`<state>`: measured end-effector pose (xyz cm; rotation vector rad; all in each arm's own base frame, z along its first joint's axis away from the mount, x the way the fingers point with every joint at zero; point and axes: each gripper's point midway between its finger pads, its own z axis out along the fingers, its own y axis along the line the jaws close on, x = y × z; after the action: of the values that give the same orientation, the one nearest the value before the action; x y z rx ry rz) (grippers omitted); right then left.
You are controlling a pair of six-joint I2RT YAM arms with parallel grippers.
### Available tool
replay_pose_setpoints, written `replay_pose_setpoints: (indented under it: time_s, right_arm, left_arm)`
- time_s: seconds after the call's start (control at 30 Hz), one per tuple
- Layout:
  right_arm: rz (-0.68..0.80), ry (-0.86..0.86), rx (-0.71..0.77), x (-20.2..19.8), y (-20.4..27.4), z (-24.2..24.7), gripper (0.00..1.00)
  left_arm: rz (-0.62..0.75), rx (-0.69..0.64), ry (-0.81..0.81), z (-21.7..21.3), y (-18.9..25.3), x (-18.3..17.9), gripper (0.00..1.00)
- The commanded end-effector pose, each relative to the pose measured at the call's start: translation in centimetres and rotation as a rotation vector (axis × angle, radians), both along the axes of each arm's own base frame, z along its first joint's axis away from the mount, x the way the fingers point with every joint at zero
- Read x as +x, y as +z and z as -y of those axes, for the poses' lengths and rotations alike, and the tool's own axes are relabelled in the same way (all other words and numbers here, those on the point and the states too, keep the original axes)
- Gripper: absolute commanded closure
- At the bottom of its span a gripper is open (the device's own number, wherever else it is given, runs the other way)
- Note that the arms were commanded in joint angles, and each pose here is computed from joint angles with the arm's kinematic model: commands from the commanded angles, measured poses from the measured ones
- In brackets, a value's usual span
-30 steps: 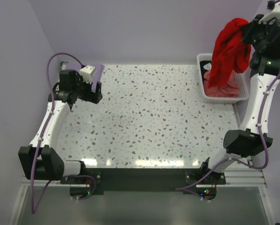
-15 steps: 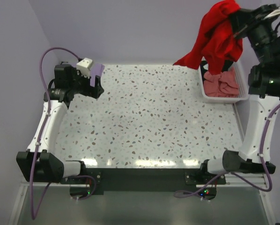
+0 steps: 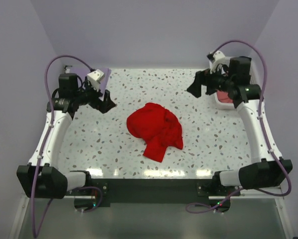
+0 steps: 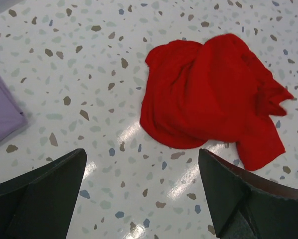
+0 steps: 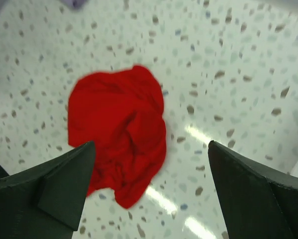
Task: Fold and stack the t-shirts
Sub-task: Move the tshirt to the center of the board, then flatten the tshirt out
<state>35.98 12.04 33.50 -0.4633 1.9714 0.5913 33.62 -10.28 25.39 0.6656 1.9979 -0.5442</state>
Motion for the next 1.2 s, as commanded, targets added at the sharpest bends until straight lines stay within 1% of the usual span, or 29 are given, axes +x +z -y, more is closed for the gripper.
replay_pose_setpoints:
  time_s: [0.0,0.07,0.1,0.13,0.17,0.2,0.23,0.3,0.33,0.4,0.5,0.53,0.57,0.6,0.63,0.67,0.7,0.73,0.77,0.8,0.83,0.9,0.93,1.0,1.03,1.07,1.13,1.17]
  right_arm:
    - [-0.213,0.097,-0.214,-3.3,-8.5,1.9,0.01]
    - [-0.278,0.119,-0.243,-3.9,-11.1,2.1,0.01]
    - [-0.336,0.134,-0.257,-4.4,-13.2,2.3,0.01]
    - [-0.359,0.152,-0.260,-4.7,-14.2,2.2,0.02]
    - [-0.384,0.166,-0.263,-5.0,-15.1,2.2,0.03]
    - [-0.425,0.177,-0.265,-5.5,-16.7,2.2,0.04]
    - [-0.438,0.183,-0.264,-5.6,-17.4,2.1,0.06]
    - [-0.476,0.198,-0.269,-6.1,-19.2,1.9,0.09]
    - [-0.504,0.207,-0.269,-6.3,-20.1,1.8,0.12]
    - [-0.557,0.226,-0.266,-6.9,-21.5,1.4,0.19]
    - [-0.632,0.229,-0.260,-7.5,-23.7,1.1,0.23]
    - [-0.664,0.229,-0.253,-7.6,-24.5,1.0,0.25]
    - [-0.669,0.220,-0.245,-7.3,-24.9,0.9,0.27]
    - [-0.691,0.210,-0.229,-7.3,-25.4,0.8,0.31]
    - [-0.700,0.202,-0.222,-7.1,-25.7,0.7,0.33]
    - [-0.710,0.197,-0.215,-6.7,-26.4,0.5,0.34]
    - [-0.730,0.183,-0.195,-6.7,-26.7,0.3,0.36]
    - [-0.744,0.181,-0.186,-6.7,-27.1,0.2,0.37]
    - [-0.752,0.179,-0.178,-6.5,-27.7,0.0,0.37]
    - [-0.769,0.169,-0.166,-6.6,-28.1,-0.2,0.38]
    - [-0.773,0.168,-0.155,-6.5,-28.4,-0.5,0.38]
    - [-0.791,0.153,-0.129,-6.3,-29.1,-1.0,0.38]
    - [-0.797,0.157,-0.114,-6.2,-29.2,-1.4,0.38]
    - [-0.807,0.151,-0.099,-6.1,-29.8,-2.0,0.39]
    - [-0.810,0.150,-0.095,-6.2,-30.1,-2.2,0.39]
    - [-0.805,0.158,-0.093,-6.1,-30.3,-2.7,0.39]
    - [-0.831,0.160,-0.087,-6.3,-31.1,-3.4,0.40]
    - [-0.839,0.158,-0.078,-6.4,-31.3,-3.6,0.40]
  left_arm:
    - [-0.019,0.041,-0.128,1.0,-2.8,-1.6,0.00]
    - [-0.051,0.078,-0.185,1.9,-5.1,-2.3,0.03]
    - [-0.063,0.100,-0.194,2.1,-5.9,-2.4,0.04]
    - [-0.099,0.118,-0.239,3.3,-7.5,-3.2,0.05]
    - [-0.098,0.139,-0.266,3.9,-8.3,-3.3,0.08]
    - [-0.123,0.173,-0.270,4.0,-10.0,-3.8,0.09]
    - [-0.138,0.195,-0.305,5.2,-11.1,-4.3,0.10]
    - [-0.124,0.234,-0.323,6.0,-12.5,-4.2,0.12]
    - [-0.148,0.250,-0.361,7.1,-13.8,-4.9,0.13]
    - [-0.160,0.249,-0.394,8.5,-14.3,-5.2,0.17]
    - [-0.210,0.203,-0.476,11.3,-15.2,-7.0,0.21]
    - [-0.204,0.200,-0.525,12.6,-15.3,-8.2,0.21]
    - [-0.180,0.189,-0.546,13.6,-15.1,-8.6,0.22]
    - [-0.178,0.196,-0.573,14.1,-15.7,-9.8,0.23]
    - [-0.135,0.195,-0.624,15.5,-15.2,-11.2,0.23]
    - [-0.082,0.178,-0.635,16.5,-14.7,-11.2,0.23]
    - [-0.073,0.191,-0.634,16.6,-15.4,-11.8,0.23]
    - [-0.046,0.195,-0.656,17.7,-15.3,-12.7,0.23]
    - [-0.002,0.196,-0.644,18.5,-15.1,-12.3,0.24]
    - [0.012,0.220,-0.629,18.7,-15.5,-12.1,0.23]
    - [-0.004,0.247,-0.648,19.4,-16.7,-12.6,0.23]
    - [0.018,0.288,-0.612,20.0,-17.4,-11.8,0.20]
    - [-0.007,0.302,-0.610,20.4,-18.5,-11.9,0.18]
    - [0.001,0.305,-0.571,20.9,-18.9,-11.2,0.17]
    - [-0.020,0.312,-0.569,21.1,-19.8,-11.4,0.16]
    - [-0.012,0.312,-0.567,21.5,-20.0,-11.3,0.15]
    - [-0.018,0.353,-0.556,21.6,-21.4,-11.4,0.16]
    - [-0.021,0.360,-0.550,21.6,-21.7,-11.4,0.19]
